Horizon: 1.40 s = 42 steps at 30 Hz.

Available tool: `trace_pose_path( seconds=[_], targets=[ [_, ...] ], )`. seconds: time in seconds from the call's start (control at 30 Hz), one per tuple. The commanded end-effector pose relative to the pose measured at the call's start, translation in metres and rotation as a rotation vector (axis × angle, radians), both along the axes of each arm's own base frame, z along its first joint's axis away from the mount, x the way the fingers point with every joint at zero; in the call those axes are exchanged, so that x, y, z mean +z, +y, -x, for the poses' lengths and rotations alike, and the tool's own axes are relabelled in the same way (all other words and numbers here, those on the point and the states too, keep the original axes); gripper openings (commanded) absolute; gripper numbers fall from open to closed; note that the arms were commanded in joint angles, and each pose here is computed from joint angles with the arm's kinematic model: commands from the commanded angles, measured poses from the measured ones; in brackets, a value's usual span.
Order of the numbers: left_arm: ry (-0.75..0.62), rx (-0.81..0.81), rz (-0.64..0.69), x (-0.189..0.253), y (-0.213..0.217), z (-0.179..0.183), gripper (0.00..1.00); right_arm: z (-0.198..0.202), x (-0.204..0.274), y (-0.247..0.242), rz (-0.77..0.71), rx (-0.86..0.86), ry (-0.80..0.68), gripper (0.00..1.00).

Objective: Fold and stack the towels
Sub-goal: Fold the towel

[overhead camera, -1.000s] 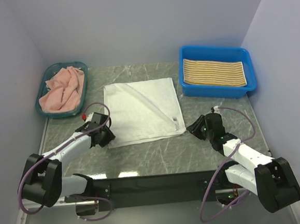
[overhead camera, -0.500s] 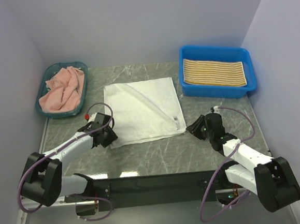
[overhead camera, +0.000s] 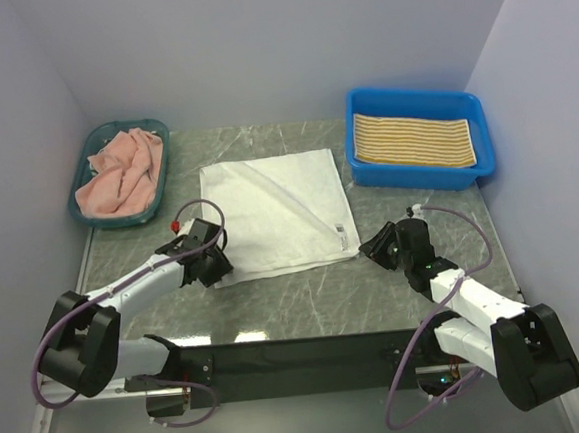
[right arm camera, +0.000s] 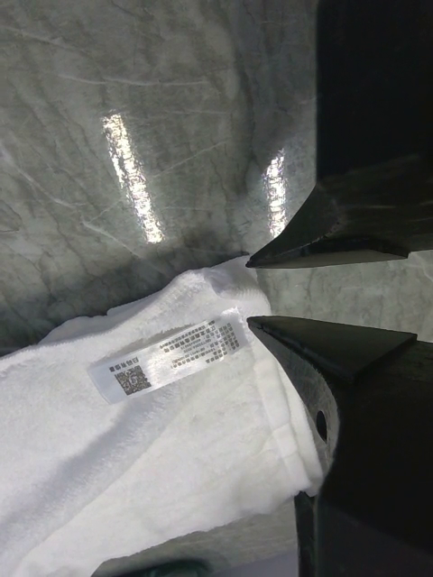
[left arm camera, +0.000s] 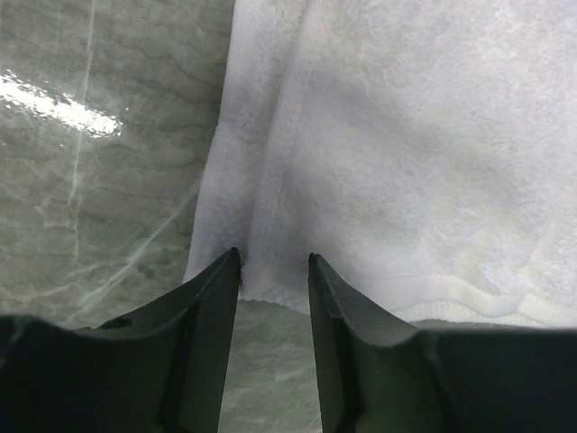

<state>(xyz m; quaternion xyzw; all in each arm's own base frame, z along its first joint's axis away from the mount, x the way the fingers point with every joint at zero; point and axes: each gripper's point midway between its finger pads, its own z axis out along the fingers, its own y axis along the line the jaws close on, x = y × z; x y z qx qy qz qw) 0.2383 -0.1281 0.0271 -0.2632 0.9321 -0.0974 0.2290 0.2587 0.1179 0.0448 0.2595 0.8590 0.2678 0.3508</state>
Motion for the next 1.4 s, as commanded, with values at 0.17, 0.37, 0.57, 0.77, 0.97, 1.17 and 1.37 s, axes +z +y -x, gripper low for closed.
trace_pose_path(
  seconds=[0.17,0.37,0.57,0.77,0.97,1.17,1.37],
  targets=[
    [-0.006,0.016,0.014,0.000,-0.007,-0.008,0.37,-0.004,0.006,-0.002,0.004,0.002,-0.043,0.35],
    [-0.013,0.026,-0.015,0.006,-0.002,-0.011,0.13,-0.004,0.003,-0.001,0.006,0.008,-0.037,0.35],
    [-0.084,0.037,-0.017,0.040,-0.001,-0.023,0.01,-0.003,-0.005,-0.005,0.027,-0.003,-0.009,0.33],
    [-0.115,0.033,0.001,0.061,-0.006,-0.030,0.01,0.002,-0.017,-0.011,0.047,-0.036,0.044,0.24],
    [-0.124,0.029,0.016,0.068,-0.009,-0.033,0.00,0.003,-0.030,-0.014,0.062,-0.063,0.098,0.20],
    [-0.134,0.027,0.017,0.072,-0.009,-0.035,0.01,-0.006,-0.032,-0.003,0.040,-0.015,0.115,0.20],
    [-0.134,0.027,0.022,0.071,-0.010,-0.035,0.01,-0.013,-0.024,-0.001,0.050,-0.002,0.085,0.23]
  ],
)
